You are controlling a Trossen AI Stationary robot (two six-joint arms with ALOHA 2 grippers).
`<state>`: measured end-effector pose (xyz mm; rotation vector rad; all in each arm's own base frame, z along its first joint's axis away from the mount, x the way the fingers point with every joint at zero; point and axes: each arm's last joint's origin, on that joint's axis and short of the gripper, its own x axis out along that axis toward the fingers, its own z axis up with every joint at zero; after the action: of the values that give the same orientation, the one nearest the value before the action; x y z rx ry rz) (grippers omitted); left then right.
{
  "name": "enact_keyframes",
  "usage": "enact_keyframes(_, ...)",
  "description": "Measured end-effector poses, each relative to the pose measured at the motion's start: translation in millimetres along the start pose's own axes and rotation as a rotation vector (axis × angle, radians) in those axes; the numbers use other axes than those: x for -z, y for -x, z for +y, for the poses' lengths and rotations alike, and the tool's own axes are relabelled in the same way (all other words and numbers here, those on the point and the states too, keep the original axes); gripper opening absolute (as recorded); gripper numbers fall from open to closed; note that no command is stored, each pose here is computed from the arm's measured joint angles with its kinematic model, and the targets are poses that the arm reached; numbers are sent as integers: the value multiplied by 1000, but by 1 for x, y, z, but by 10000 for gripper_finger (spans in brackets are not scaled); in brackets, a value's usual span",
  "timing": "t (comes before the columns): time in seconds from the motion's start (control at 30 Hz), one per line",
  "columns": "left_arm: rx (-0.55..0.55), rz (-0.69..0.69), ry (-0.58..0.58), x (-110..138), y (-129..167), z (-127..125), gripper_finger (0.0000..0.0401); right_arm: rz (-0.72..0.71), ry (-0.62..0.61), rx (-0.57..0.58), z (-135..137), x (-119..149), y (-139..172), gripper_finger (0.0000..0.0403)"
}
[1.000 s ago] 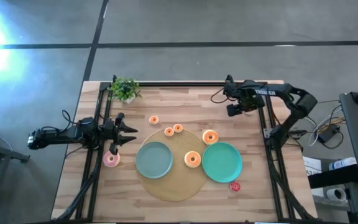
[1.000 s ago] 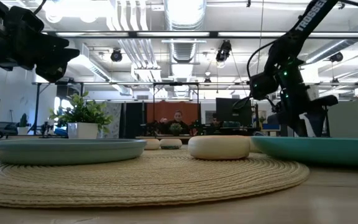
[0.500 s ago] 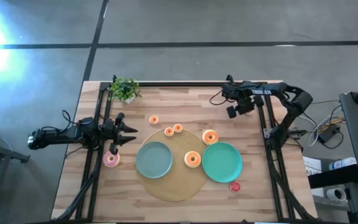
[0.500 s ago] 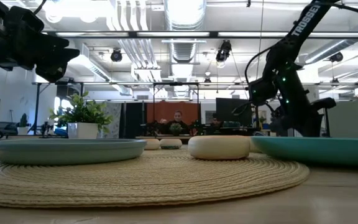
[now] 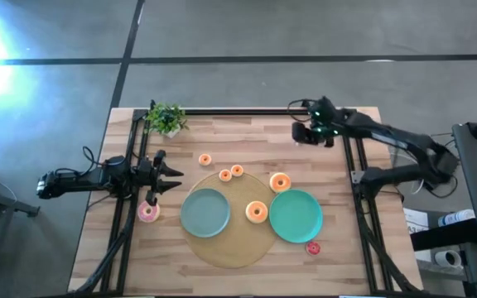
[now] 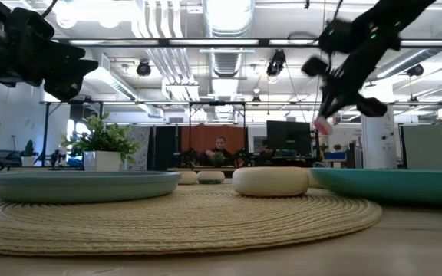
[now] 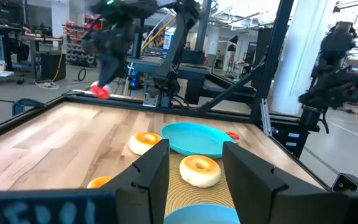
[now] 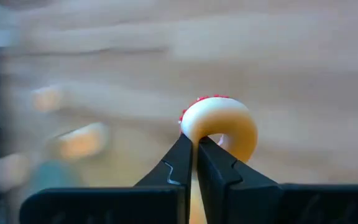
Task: Pick & Place donuts
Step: Put the small red donut on the blue plate
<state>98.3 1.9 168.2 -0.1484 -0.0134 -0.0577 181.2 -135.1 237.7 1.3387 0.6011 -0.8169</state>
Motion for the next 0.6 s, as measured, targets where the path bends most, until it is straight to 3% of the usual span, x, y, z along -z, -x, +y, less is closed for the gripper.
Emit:
enact_keyframes(0.17,0,-1,0,0,0,0,124,15,-67,-195,-3,35,19,9)
enact_keyframes(0.43,0,0,0,0,0,0,124,-64,-220,-644,3,72,15,9)
enact_keyframes(0.6,-34,-95,31,-9,0,0,124,-47,-261,-691,9,88,3,9)
